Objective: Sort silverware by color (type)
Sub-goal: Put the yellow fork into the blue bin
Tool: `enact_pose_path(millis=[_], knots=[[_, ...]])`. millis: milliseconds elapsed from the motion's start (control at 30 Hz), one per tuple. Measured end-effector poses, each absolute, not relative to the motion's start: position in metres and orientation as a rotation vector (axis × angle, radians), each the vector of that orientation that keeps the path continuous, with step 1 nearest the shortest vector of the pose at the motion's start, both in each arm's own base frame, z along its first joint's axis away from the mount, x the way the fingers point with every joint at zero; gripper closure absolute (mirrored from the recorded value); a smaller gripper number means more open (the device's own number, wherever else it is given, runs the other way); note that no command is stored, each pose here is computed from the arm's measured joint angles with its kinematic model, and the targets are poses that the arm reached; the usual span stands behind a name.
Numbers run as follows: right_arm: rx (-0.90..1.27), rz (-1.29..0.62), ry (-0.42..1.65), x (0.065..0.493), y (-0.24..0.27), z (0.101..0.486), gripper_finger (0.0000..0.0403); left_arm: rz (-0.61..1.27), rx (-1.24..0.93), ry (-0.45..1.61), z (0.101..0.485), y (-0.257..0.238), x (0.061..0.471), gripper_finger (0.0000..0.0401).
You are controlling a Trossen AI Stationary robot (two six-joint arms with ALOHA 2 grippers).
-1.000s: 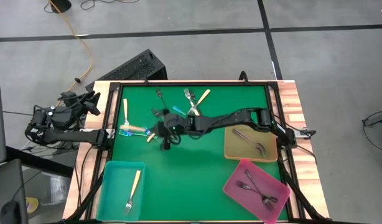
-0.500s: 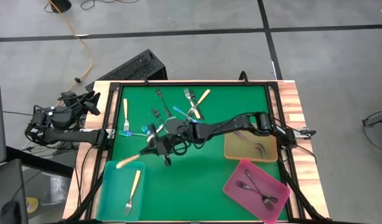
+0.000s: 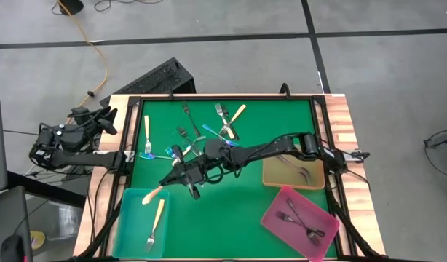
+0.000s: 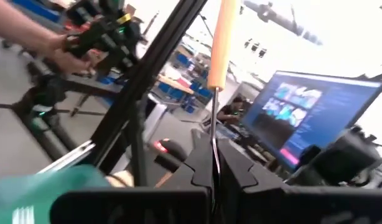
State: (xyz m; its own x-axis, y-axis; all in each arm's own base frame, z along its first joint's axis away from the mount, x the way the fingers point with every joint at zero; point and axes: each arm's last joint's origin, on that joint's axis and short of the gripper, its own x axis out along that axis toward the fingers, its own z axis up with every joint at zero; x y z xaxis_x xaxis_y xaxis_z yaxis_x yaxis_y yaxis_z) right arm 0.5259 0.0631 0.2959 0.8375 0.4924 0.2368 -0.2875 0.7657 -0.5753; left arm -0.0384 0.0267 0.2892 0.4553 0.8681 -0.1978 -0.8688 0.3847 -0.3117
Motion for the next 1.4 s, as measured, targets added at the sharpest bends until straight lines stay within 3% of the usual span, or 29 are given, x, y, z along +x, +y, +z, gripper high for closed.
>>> enact_pose_path(millis=[133, 300, 933, 1400], knots=[[-0.539, 0.414, -0.417, 0.539, 0.068, 0.313, 0.0376, 1.106, -0.398, 0.002, 0.289, 0.027, -0.038, 0.0243], [-0.499, 0.442, -0.334, 0.57, 0.071, 0.304, 0.0376, 1.107, -0.398, 0.002, 0.289, 0.027, -0.038, 0.0243], [-0.463, 0.524, -0.112, 0.597, 0.078, 0.167, 0.0374, 1.109, -0.397, 0.002, 0.289, 0.027, -0.038, 0.0243], [-0.426, 0.531, -0.087, 0.599, 0.079, 0.153, 0.0372, 1.112, -0.396, 0.0, 0.289, 0.027, -0.038, 0.0243]])
